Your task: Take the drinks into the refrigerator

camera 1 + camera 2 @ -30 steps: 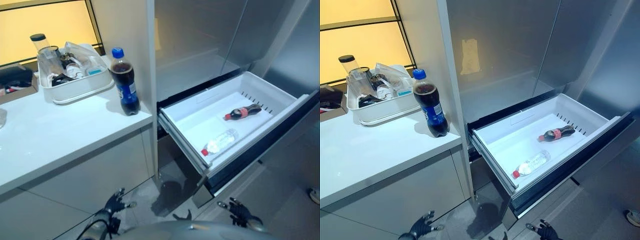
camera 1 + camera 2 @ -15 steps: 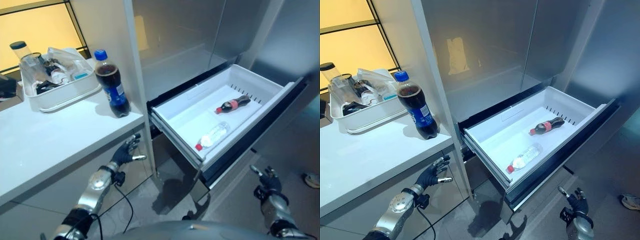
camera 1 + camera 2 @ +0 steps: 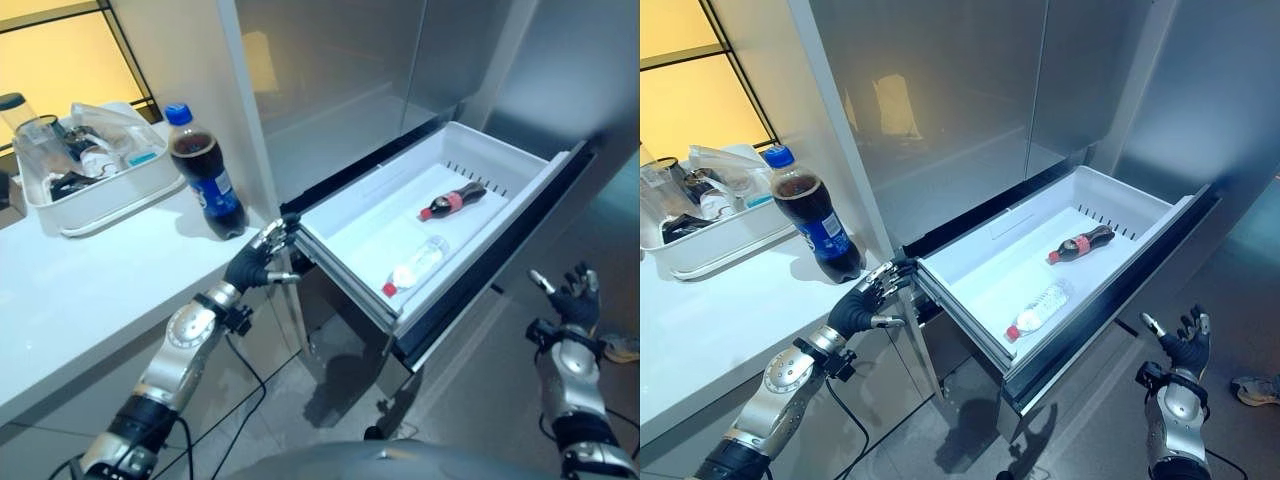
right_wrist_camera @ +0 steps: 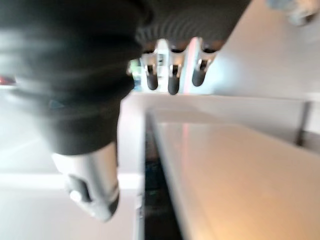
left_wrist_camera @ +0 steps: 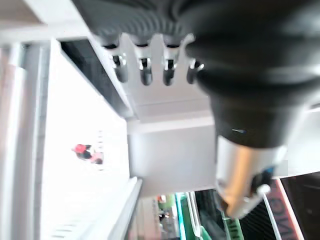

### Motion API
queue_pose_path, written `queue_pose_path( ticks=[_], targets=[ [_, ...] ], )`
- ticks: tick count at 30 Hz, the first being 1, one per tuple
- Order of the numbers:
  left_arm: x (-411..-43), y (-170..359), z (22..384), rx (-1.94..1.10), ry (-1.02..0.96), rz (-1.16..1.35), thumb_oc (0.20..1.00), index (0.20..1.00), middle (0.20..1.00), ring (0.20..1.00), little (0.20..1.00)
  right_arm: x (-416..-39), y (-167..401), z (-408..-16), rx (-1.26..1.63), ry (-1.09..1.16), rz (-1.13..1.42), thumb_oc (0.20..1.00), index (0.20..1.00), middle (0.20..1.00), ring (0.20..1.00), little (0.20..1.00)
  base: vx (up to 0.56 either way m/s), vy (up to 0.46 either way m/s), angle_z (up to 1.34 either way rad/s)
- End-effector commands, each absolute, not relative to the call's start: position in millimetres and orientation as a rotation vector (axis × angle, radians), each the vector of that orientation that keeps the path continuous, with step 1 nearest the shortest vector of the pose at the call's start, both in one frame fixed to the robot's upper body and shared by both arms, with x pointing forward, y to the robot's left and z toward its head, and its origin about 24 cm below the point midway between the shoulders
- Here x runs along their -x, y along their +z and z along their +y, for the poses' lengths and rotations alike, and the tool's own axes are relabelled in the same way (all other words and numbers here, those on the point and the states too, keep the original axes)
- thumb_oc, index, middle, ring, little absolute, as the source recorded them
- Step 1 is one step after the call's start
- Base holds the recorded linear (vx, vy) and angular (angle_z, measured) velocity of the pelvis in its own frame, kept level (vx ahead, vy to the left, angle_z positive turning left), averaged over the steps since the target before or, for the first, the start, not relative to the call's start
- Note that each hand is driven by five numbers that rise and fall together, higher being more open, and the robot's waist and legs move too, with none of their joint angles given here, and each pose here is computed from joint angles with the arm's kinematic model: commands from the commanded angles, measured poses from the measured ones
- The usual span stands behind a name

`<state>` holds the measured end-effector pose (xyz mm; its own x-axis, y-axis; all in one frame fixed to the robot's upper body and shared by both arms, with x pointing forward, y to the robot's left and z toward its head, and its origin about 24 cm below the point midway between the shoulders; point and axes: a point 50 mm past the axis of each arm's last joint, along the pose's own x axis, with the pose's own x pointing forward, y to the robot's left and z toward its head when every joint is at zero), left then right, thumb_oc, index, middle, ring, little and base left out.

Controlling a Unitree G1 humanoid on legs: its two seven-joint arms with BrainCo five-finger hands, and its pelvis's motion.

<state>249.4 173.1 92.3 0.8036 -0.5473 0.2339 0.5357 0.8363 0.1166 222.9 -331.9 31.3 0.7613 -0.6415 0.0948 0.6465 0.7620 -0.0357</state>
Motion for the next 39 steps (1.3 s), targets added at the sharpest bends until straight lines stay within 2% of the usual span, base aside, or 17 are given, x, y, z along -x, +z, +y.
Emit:
queue_pose_path(
  ticks=[1,8,16,22,30,39],
  targets=[
    [-256,127,176,-0.02,-0.598,-0.438,1.0,1.0,1.0,1.0,1.0,-238,84,-340,0.151,-0.703,-0.323,1.0,1.0,1.0,1.0,1.0,0.0,0.0,0.0],
    [-240,158,189,0.033,-0.578,-0.6,1.0,1.0,1.0,1.0,1.0,-236,147,-318,0.383,-0.553,-0.582,1.0,1.0,1.0,1.0,1.0,0.0,-0.002,-0.02],
    [-225,165,214,0.042,-0.465,-0.671,1.0,1.0,1.0,1.0,1.0,-226,190,-283,0.401,-0.299,-0.804,1.0,1.0,1.0,1.0,1.0,0.0,0.0,0.0],
    [-215,157,236,0.048,-0.354,-0.661,1.0,1.0,1.0,1.0,1.0,-221,203,-266,0.308,-0.159,-0.899,1.0,1.0,1.0,1.0,1.0,0.0,0.0,0.0],
    [-210,148,250,0.035,-0.288,-0.628,1.0,1.0,1.0,1.0,1.0,-224,206,-255,0.254,-0.08,-0.92,1.0,1.0,1.0,1.0,1.0,0.0,0.001,0.0],
    [-200,108,277,0.037,-0.136,-0.444,1.0,1.0,1.0,1.0,1.0,-227,210,-248,0.221,-0.022,-0.94,1.0,1.0,1.0,1.0,1.0,0.0,0.0,0.0]
  ],
)
